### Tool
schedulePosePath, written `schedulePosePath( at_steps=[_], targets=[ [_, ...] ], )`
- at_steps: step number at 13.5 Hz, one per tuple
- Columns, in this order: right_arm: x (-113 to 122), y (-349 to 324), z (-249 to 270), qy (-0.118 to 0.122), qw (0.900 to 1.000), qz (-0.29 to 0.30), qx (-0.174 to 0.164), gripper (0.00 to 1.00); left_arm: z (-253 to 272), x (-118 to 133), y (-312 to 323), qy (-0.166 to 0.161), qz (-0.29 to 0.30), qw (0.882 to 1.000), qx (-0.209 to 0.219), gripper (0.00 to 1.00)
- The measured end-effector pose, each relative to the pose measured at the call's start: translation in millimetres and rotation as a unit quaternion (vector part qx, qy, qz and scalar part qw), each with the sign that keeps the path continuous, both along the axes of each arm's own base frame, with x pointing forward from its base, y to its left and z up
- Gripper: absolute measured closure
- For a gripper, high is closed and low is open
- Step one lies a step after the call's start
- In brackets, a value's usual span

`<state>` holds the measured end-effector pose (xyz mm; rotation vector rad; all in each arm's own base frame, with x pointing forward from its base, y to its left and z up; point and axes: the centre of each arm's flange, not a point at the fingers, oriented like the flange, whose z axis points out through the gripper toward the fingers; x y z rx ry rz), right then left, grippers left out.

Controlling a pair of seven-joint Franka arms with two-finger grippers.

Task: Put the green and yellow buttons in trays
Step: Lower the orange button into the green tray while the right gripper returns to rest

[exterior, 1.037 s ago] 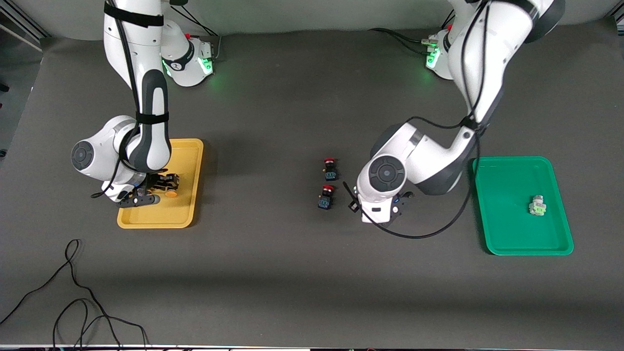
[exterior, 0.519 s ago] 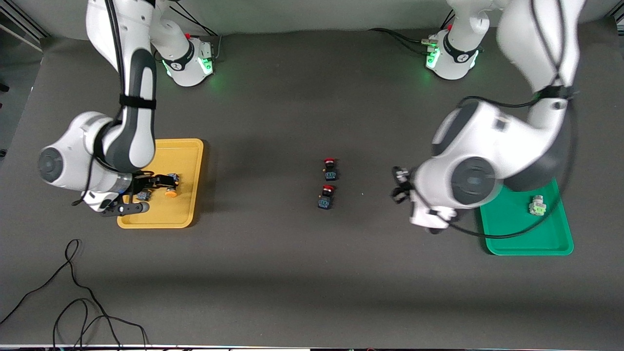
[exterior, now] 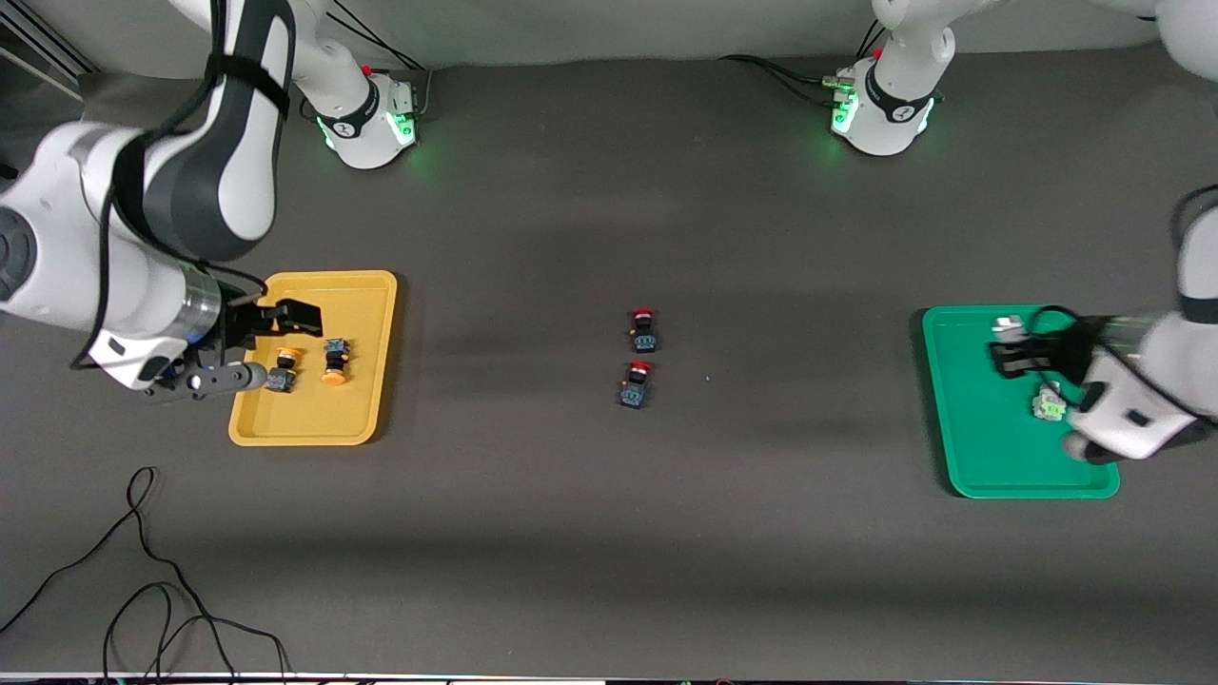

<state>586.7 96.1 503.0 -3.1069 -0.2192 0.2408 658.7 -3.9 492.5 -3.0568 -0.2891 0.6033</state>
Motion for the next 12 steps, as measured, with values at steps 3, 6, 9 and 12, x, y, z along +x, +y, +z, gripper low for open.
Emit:
schedulePosePath(
  at_steps=[3, 6, 9, 12],
  targets=[
    [-5, 16, 40, -0.023, 0.999, 0.012, -0.02, 0.0, -32, 3, 51, -0.002, -0.059, 0.998, -0.005, 0.59],
    [-7, 14, 59, -0.028, 0.999, -0.012, -0.032, 0.0, -79, 6, 90, -0.029, -0.091, 0.995, -0.023, 0.59],
    [-10, 4, 64, -0.017, 0.999, -0.037, -0.035, 0.0, -146, 1, 121, -0.079, -0.107, 0.99, -0.036, 0.59],
    [-7, -21, 62, 0.001, 0.998, -0.054, -0.023, 0.0, -215, -17, 120, -0.125, -0.115, 0.984, -0.045, 0.59]
  ],
)
